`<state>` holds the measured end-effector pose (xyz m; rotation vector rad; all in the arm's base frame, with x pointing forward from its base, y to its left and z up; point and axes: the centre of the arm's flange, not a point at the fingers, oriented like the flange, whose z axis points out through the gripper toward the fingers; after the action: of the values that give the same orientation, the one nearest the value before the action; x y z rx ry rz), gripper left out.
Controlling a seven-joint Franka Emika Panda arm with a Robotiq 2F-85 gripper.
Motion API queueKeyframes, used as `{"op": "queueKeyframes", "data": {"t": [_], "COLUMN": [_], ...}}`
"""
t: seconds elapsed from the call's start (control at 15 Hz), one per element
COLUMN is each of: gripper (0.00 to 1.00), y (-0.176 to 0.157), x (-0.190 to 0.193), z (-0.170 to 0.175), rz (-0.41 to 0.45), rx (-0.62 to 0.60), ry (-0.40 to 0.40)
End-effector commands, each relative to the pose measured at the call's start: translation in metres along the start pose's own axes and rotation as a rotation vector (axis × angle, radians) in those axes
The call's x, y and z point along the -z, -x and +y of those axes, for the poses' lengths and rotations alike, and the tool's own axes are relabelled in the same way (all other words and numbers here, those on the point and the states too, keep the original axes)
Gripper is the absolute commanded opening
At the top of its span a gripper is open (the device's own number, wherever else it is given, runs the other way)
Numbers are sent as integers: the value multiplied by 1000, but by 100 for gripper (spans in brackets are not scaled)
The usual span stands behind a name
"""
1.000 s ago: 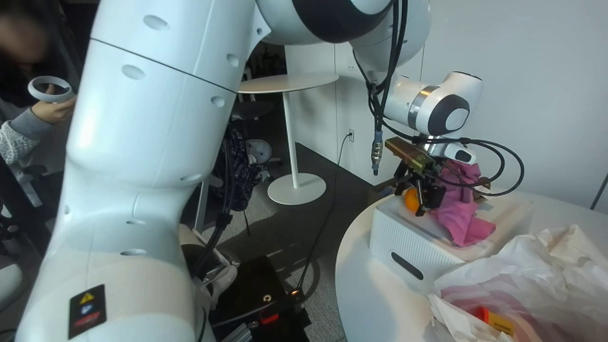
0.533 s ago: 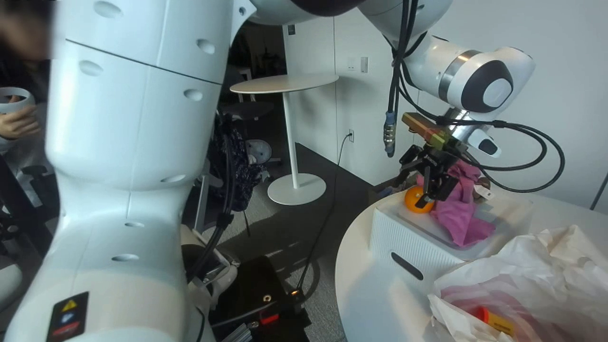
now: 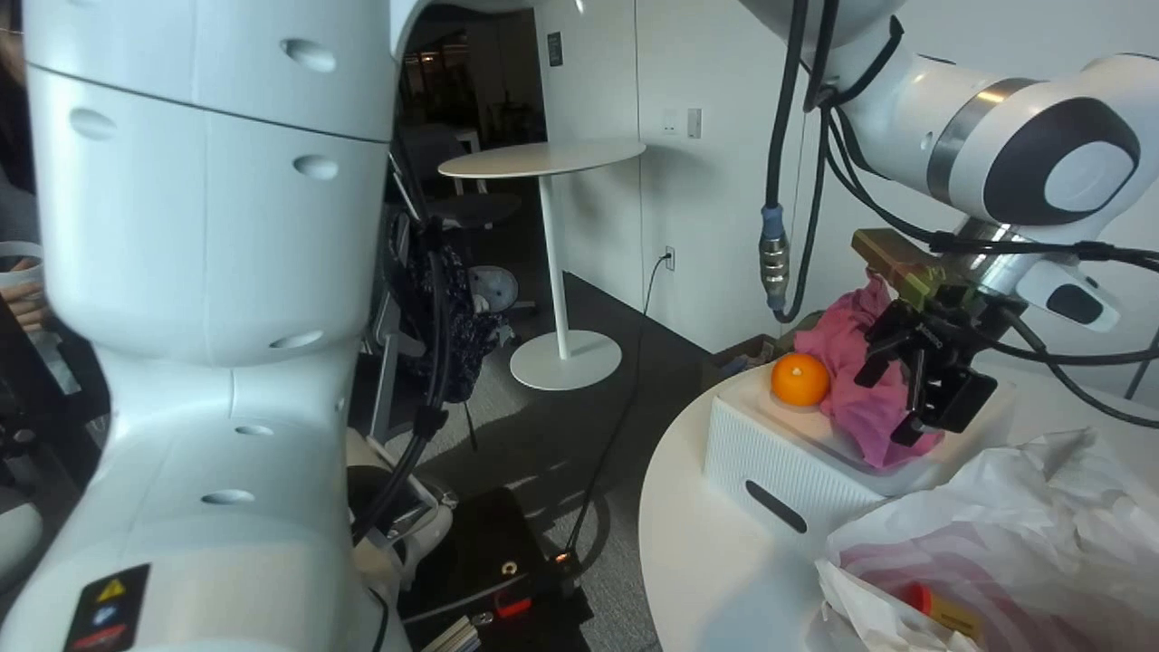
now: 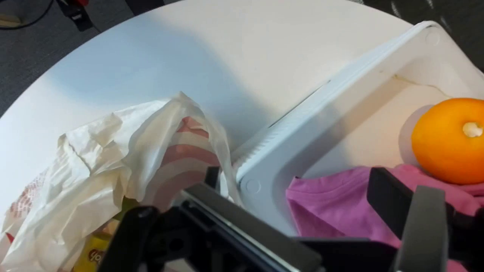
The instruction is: Put the items in the plastic bag on the white basket
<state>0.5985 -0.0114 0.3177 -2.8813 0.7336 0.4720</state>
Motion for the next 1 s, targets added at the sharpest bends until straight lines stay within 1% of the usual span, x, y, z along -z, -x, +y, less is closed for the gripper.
{"op": "queueKeyframes", "data": {"t": [0.0, 0.13, 0.27, 0.33, 0.47, 0.67, 0.93], "gripper": [100, 100, 100, 100, 100, 100, 100], "y": [-3, -13, -23, -28, -40, -64, -91], "x": [-16, -29, -45, -52, -64, -87, -119], "z": [38, 61, 82, 91, 106, 112, 114], "rz": [93, 140, 170, 187, 224, 270, 301], "rx": [-114, -161, -203, -220, -243, -249, -251], "ry": [17, 34, 36, 31, 51, 86, 121]}}
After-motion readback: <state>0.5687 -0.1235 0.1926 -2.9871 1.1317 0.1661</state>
